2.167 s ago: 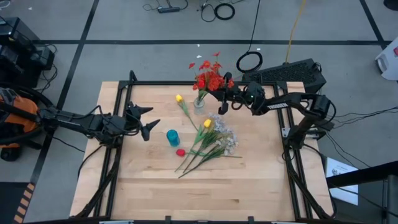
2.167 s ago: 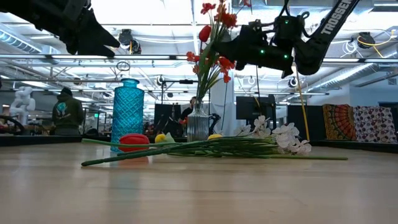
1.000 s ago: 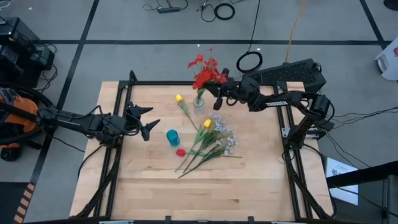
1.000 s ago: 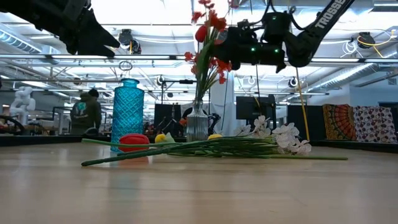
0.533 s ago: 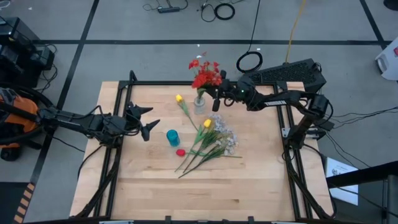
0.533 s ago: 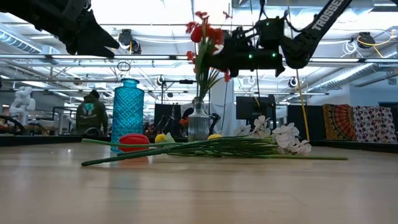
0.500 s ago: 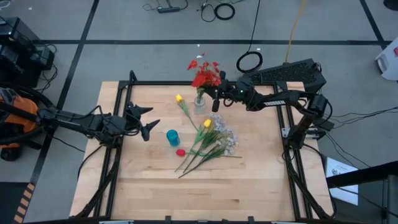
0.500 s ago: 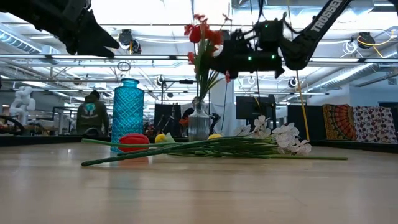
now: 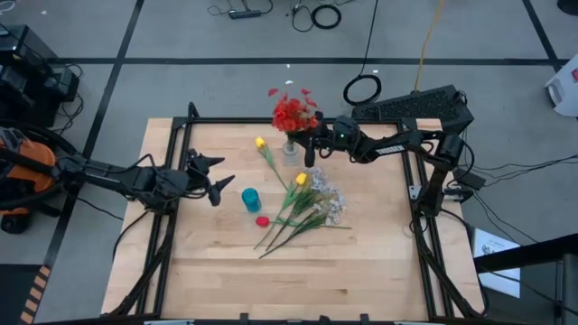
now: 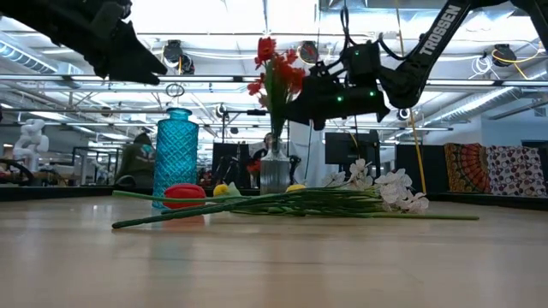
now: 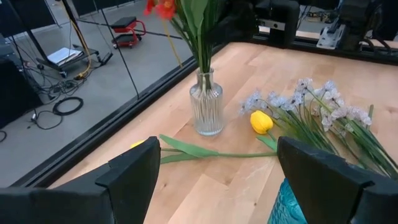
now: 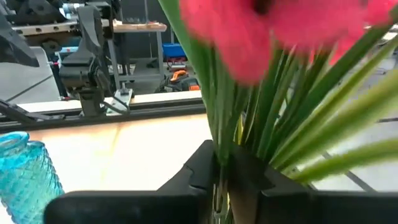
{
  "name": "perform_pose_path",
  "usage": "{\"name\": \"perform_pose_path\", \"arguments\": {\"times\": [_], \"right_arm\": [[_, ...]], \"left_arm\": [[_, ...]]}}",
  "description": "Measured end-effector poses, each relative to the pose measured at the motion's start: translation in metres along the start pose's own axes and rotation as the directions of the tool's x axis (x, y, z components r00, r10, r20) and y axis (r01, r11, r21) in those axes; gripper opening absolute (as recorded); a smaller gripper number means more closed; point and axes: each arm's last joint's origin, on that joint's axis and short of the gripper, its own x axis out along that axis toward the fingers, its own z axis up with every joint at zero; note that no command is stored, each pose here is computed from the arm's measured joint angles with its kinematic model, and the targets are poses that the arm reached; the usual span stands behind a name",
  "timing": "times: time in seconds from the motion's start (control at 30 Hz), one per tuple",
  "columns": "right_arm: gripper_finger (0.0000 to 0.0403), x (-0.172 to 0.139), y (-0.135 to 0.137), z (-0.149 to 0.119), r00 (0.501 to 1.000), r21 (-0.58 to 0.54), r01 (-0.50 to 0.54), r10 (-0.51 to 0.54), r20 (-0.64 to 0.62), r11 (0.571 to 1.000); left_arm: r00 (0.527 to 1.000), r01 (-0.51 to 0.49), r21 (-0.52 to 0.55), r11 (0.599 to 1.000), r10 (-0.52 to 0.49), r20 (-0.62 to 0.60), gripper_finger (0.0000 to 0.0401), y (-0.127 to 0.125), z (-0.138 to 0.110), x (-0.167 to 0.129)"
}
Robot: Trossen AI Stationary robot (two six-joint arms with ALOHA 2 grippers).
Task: Sort flowers into vase by color
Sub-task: Put the orange flowers into the transparent vase, then put the bottom yellow flower into the blue vase
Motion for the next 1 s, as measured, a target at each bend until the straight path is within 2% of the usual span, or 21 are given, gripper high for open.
{"name": "perform_pose_path", "arguments": {"times": [0.23,0.53,0.7,0.83,1.0], "right_arm": [[0.0075,-0.002,0.0,-0.003,0.997,0.024,0.023,-0.021,-0.072,0.999],[0.0145,-0.02,0.005,0.025,0.992,0.038,0.034,-0.029,-0.126,0.999],[0.0174,-0.037,0.006,0.039,0.966,-0.028,0.127,-0.13,-0.225,0.991],[0.0182,-0.055,0.01,0.054,0.943,-0.078,0.173,-0.188,-0.274,0.982],[0.0182,-0.08,0.014,0.073,0.905,-0.048,0.287,-0.287,-0.314,0.957]], "left_arm": [[1.0,-0.002,0.008,1.0,0.002,-0.009,0.0327,-0.001,-0.001,0.002],[1.0,-0.003,0.012,1.0,0.003,-0.01,0.0327,-0.001,-0.001,0.002],[1.0,-0.003,0.011,1.0,0.003,-0.01,0.0327,-0.001,-0.001,0.002],[1.0,-0.003,0.011,1.0,0.003,-0.009,0.0327,-0.001,-0.001,0.002],[1.0,-0.003,0.008,1.0,0.003,-0.008,0.0327,-0.001,-0.001,0.002]]}}
